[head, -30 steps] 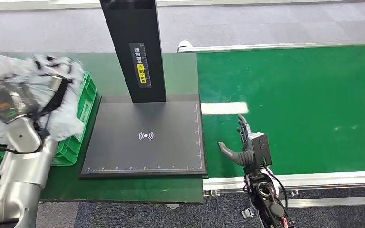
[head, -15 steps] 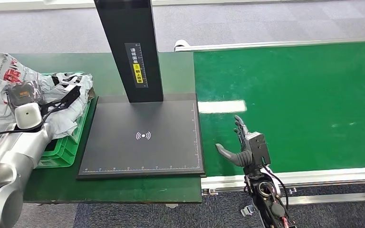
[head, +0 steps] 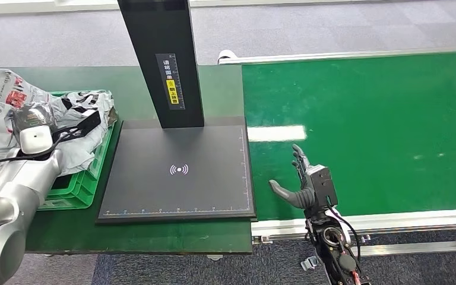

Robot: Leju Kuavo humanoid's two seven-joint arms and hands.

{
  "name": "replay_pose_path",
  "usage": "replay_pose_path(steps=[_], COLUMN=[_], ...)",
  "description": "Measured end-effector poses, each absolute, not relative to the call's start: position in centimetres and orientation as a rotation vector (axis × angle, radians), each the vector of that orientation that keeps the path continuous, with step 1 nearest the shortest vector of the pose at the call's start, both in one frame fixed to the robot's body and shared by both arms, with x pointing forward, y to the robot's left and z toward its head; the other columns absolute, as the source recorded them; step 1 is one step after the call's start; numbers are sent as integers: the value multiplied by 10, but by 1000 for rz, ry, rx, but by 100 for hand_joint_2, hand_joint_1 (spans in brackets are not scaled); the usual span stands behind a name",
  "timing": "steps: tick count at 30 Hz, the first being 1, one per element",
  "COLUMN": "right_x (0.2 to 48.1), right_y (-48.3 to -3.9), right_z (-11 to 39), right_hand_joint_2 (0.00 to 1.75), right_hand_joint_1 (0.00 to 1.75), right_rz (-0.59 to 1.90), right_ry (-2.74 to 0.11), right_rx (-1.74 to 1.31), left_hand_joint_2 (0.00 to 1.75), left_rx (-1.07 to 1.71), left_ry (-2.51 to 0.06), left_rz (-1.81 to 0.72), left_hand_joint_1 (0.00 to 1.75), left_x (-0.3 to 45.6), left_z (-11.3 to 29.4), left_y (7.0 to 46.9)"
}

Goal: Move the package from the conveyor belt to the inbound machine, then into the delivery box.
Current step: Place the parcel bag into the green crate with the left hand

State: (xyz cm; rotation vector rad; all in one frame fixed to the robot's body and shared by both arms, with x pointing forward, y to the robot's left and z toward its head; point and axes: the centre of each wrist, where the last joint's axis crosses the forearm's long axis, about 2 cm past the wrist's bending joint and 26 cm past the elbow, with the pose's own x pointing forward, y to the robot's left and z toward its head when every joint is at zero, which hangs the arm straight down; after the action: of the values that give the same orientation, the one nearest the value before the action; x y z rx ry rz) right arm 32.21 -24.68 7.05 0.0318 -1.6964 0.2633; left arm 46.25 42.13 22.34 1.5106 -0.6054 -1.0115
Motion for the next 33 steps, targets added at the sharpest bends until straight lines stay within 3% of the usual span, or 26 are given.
replay_pose_path(steps=[11, 15, 19, 24, 28, 33], right_x=[322, 323, 323, 324, 325, 325], right_y=[-246, -246, -244, -240, -237, -237], right_z=[72, 73, 74, 76, 77, 76], right_hand_joint_2=[175, 175, 175, 175, 175, 175], right_hand_joint_1=[0, 0, 0, 0, 0, 0], right_rz=[265, 264, 277, 284, 289, 279], right_ry=[-1688, -1690, -1679, -1670, -1670, -1672], right_rx=[34, 35, 49, 56, 58, 52], left_hand_joint_2=[175, 175, 0, 0, 0, 0], left_rx=[1523, 1525, 1423, 1310, 1360, 1532], left_ry=[-438, -427, -500, -605, -670, -977], left_rz=[-964, -954, -688, -445, -413, -417], left_hand_joint_1=[175, 0, 0, 0, 0, 0], left_x=[458, 456, 450, 441, 436, 428], left_z=[222, 220, 216, 211, 205, 198], left_y=[440, 444, 456, 473, 476, 475])
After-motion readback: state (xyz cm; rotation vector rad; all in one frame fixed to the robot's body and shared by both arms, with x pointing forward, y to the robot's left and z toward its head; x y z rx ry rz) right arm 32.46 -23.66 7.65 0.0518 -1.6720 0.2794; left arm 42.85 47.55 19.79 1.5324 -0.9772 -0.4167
